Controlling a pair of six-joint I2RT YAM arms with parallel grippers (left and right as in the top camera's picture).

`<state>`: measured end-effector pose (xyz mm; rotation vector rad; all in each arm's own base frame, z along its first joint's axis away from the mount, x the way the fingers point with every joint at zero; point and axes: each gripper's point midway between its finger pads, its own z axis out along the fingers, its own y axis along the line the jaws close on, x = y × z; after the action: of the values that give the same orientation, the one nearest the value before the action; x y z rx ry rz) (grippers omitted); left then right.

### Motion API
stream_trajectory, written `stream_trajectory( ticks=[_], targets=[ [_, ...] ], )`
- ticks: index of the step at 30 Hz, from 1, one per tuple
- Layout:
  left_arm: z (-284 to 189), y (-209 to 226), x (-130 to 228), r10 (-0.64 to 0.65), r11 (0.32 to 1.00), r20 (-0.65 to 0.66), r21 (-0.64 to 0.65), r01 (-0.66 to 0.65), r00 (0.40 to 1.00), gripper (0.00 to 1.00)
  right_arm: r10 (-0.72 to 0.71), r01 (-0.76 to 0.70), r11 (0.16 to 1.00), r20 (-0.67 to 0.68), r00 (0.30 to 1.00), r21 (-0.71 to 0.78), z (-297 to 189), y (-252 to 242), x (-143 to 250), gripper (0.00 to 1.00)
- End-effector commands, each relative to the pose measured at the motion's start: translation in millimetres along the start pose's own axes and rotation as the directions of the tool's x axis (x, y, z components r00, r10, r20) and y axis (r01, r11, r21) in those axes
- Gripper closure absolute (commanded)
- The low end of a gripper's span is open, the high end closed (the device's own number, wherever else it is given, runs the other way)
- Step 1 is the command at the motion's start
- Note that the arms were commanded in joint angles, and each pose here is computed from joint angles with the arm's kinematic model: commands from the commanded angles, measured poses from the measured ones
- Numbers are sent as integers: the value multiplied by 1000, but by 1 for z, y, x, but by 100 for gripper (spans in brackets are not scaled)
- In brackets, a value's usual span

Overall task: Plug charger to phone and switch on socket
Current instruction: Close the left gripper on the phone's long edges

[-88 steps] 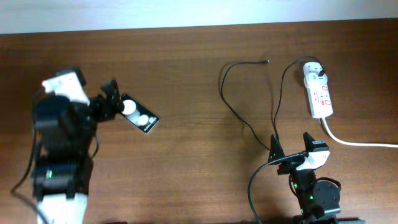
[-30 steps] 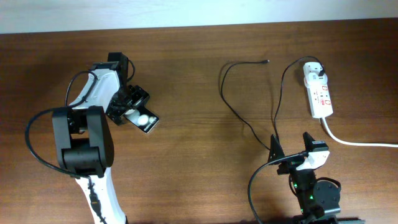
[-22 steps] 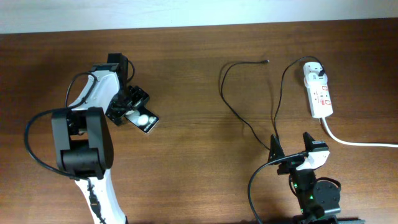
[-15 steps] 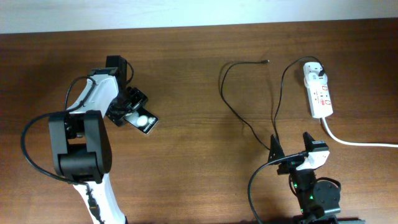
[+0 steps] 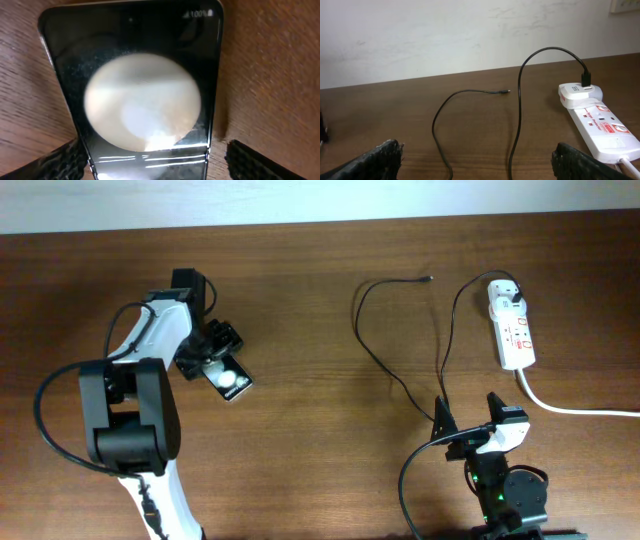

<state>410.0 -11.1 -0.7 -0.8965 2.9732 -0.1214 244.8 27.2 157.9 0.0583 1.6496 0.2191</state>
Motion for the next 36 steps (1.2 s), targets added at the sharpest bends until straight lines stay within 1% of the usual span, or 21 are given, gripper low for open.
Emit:
stream_trajectory(
  ticks=[1, 7, 9, 10, 11, 13, 16, 23, 26, 31, 32, 36],
  targets=[
    [37, 11, 30, 17, 999, -137, -26, -21, 990, 5, -8, 8, 1000, -7, 1000, -10, 0, 2, 3, 1],
    [36, 15, 36, 11, 999, -162, -43, -18, 987, 4, -8, 8, 1000, -7, 1000, -10, 0, 2, 3, 1],
    [35, 19, 38, -42, 997, -166, -70, 31, 985, 4, -8, 8, 1000, -7, 1000, -10, 0, 2, 3, 1],
    [36, 19, 38, -44, 997, -165, -69, 33, 985, 4, -8, 8, 1000, -7, 1000, -10, 0, 2, 3, 1],
    [36, 18, 36, -43, 997, -159, -65, 33, 986, 2, -8, 8, 1000, -7, 1000, -10, 0, 2, 3, 1],
    [36, 16, 34, -41, 998, -148, -57, 33, 988, 2, -8, 8, 1000, -7, 1000, -10, 0, 2, 3, 1],
    [37, 14, 31, -39, 998, -136, -49, 32, 990, 7, -8, 8, 1000, -7, 1000, -10, 0, 2, 3, 1],
    [48, 24, 34, -39, 996, -121, -79, 29, 992, 7, -8, 8, 1000, -7, 1000, -10, 0, 2, 3, 1],
    [52, 33, 37, -42, 993, -117, -112, 29, 992, 7, -8, 8, 1000, -7, 1000, -10, 0, 2, 3, 1],
    [53, 33, 36, -26, 992, -100, -128, 13, 995, 7, -8, 8, 1000, -7, 1000, -10, 0, 2, 3, 1],
    [54, 34, 36, -17, 990, -96, -141, 3, 995, 7, -8, 8, 1000, -7, 1000, -10, 0, 2, 3, 1],
    [54, 32, 38, -8, 989, -93, -147, -6, 996, 15, -8, 8, 1000, -7, 1000, -10, 0, 2, 3, 1]
  ],
)
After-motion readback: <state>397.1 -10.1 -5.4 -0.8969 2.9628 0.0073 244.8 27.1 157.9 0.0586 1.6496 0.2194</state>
